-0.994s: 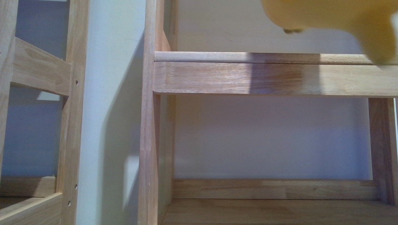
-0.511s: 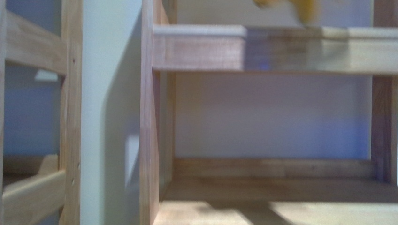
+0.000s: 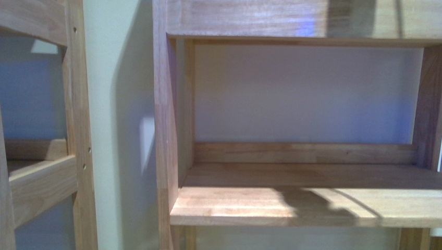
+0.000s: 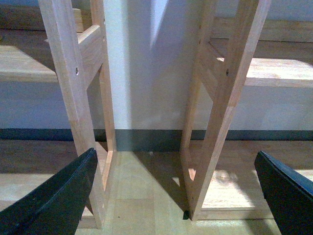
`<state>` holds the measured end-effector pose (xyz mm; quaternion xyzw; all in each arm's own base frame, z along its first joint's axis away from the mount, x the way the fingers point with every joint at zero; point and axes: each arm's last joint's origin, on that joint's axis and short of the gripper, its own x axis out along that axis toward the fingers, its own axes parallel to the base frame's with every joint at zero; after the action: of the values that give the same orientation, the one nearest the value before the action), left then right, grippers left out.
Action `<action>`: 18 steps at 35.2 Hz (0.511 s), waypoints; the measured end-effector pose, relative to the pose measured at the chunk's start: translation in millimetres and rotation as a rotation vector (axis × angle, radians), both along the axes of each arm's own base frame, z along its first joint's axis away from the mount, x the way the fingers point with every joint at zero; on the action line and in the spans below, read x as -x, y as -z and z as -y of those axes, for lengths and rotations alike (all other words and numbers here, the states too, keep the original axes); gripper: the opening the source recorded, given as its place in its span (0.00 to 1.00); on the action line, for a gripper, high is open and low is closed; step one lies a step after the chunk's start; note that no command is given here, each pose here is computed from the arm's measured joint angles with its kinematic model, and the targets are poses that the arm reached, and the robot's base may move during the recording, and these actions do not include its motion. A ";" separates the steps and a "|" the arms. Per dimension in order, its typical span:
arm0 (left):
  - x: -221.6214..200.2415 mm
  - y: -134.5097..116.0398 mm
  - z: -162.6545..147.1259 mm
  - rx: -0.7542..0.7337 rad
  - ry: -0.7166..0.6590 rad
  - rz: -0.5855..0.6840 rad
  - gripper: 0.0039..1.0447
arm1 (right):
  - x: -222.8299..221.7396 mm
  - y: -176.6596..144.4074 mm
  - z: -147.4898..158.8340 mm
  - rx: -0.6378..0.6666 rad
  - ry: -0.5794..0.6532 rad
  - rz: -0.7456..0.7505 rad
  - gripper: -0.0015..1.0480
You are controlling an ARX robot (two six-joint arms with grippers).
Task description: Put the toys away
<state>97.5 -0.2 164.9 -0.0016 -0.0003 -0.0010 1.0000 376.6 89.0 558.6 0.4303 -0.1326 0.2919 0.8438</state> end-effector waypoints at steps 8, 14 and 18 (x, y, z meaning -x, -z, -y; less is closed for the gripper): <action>0.0 0.0 0.0 0.000 0.000 0.000 0.94 | -9.1 11.8 -23.3 -0.010 -0.076 -0.017 0.14; 0.0 0.0 0.0 0.000 0.000 0.000 0.94 | -17.1 19.4 -33.0 -0.035 -0.127 -0.020 0.14; 0.0 0.0 0.0 0.000 0.000 0.000 0.94 | -26.4 26.8 -36.7 -0.047 -0.142 -0.036 0.14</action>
<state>97.5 -0.2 164.9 -0.0016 -0.0005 -0.0008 1.0000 403.0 125.7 531.8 0.4637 -0.0936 0.3398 0.8129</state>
